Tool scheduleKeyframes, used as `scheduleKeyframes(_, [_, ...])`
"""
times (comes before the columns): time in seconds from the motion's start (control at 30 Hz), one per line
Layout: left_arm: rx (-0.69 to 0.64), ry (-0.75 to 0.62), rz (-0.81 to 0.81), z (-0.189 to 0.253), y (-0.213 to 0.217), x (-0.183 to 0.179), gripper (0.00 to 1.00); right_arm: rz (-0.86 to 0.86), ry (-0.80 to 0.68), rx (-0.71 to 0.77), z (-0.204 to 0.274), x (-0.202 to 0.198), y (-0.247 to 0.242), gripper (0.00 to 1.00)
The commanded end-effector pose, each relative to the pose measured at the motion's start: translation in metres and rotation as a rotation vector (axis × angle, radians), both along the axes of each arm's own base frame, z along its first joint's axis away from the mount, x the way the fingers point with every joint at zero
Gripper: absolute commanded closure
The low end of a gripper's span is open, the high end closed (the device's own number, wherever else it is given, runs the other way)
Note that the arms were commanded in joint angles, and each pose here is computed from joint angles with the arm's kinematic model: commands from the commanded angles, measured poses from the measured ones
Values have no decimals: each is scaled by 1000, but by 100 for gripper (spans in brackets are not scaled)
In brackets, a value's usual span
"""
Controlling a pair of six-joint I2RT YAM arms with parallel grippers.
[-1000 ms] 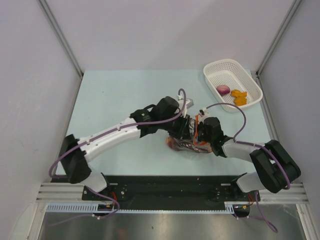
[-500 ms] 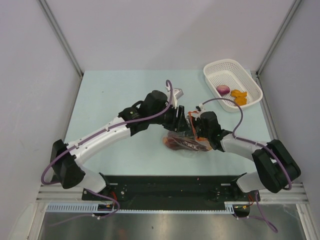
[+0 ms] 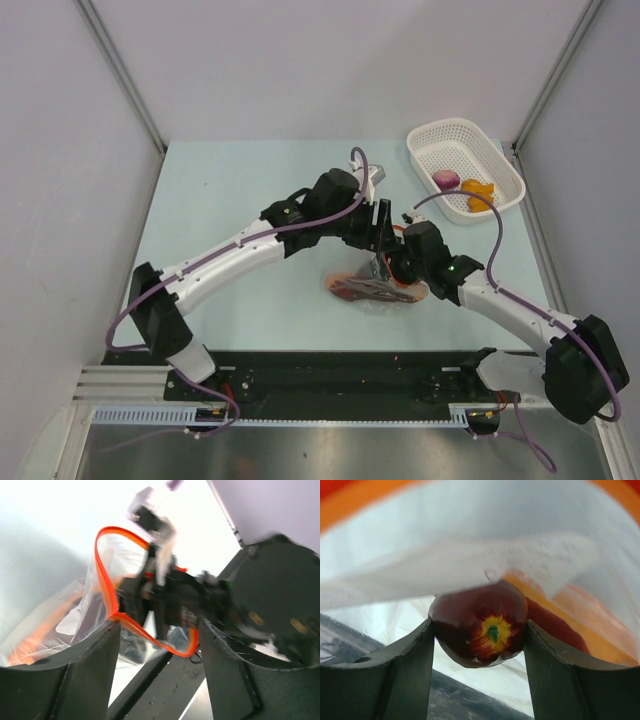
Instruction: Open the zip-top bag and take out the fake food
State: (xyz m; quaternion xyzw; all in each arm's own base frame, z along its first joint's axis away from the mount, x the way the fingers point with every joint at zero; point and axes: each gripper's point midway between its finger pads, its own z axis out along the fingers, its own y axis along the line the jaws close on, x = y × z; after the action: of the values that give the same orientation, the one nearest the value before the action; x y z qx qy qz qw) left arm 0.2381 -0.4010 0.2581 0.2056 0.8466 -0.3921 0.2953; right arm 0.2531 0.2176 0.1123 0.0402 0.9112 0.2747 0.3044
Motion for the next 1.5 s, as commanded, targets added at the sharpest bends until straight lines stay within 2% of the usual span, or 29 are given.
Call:
scheduleKeyframes(0.0, [84,25,76,-12,4,11,35,-65,-37,-69,22,-1,-19,100])
scheduleKeyframes(0.07, [108,19,101,-14,8,15,42,-83,-34,-78,23,-5,-25,100])
scheduleKeyframes(0.23, [149,-11,119,-17,14,16,44,-107,-77,-71,39,-12,-37,100])
scheduleKeyframes(0.37, [163,-5,112,-22,14,16,56,-122,-99,-85,53,-16,-46,100])
scheduleKeyframes(0.43, [157,-6,103,-21,13,15,59,-136,-120,-110,62,-16,-55,100])
scheduleKeyframes(0.63, [98,1,37,-17,3,6,77,-207,-265,-96,129,-3,-82,100])
scheduleKeyframes(0.67, [91,5,29,-16,0,6,83,-221,-278,-102,136,1,-86,100])
scheduleKeyframes(0.7, [88,12,18,-16,-1,4,85,-249,-319,-101,156,7,-94,100])
scheduleKeyframes(0.73, [88,13,12,-16,-2,4,93,-287,-337,-123,162,12,-103,100])
scheduleKeyframes(0.83, [89,18,-12,-17,-3,0,100,-441,-405,-179,181,41,-136,99])
scheduleKeyframes(0.97, [84,38,-71,-19,-5,-10,100,-663,-401,-188,180,96,-189,95])
scheduleKeyframes(1.1, [78,28,-117,-17,-5,-16,100,-775,-361,-148,160,153,-229,96])
scheduleKeyframes(1.13, [70,29,-139,-16,-7,-18,100,-794,-317,-172,139,168,-240,95])
scheduleKeyframes(1.2, [53,27,-164,-13,-10,-21,100,-809,-327,-158,135,192,-259,90])
scheduleKeyframes(1.23, [48,30,-173,-13,-12,-22,100,-813,-259,-167,107,204,-266,87])
scheduleKeyframes(1.27, [40,32,-187,-11,-14,-24,100,-841,-263,-148,114,215,-281,82])
scheduleKeyframes(1.33, [51,33,-196,-12,-14,-23,100,-833,-189,-164,84,229,-288,75])
scheduleKeyframes(1.43, [40,25,-210,-8,-16,-24,100,-817,-154,-179,80,242,-297,50])
scheduleKeyframes(1.47, [38,25,-212,-7,-17,-24,100,-809,-123,-190,68,244,-298,31])
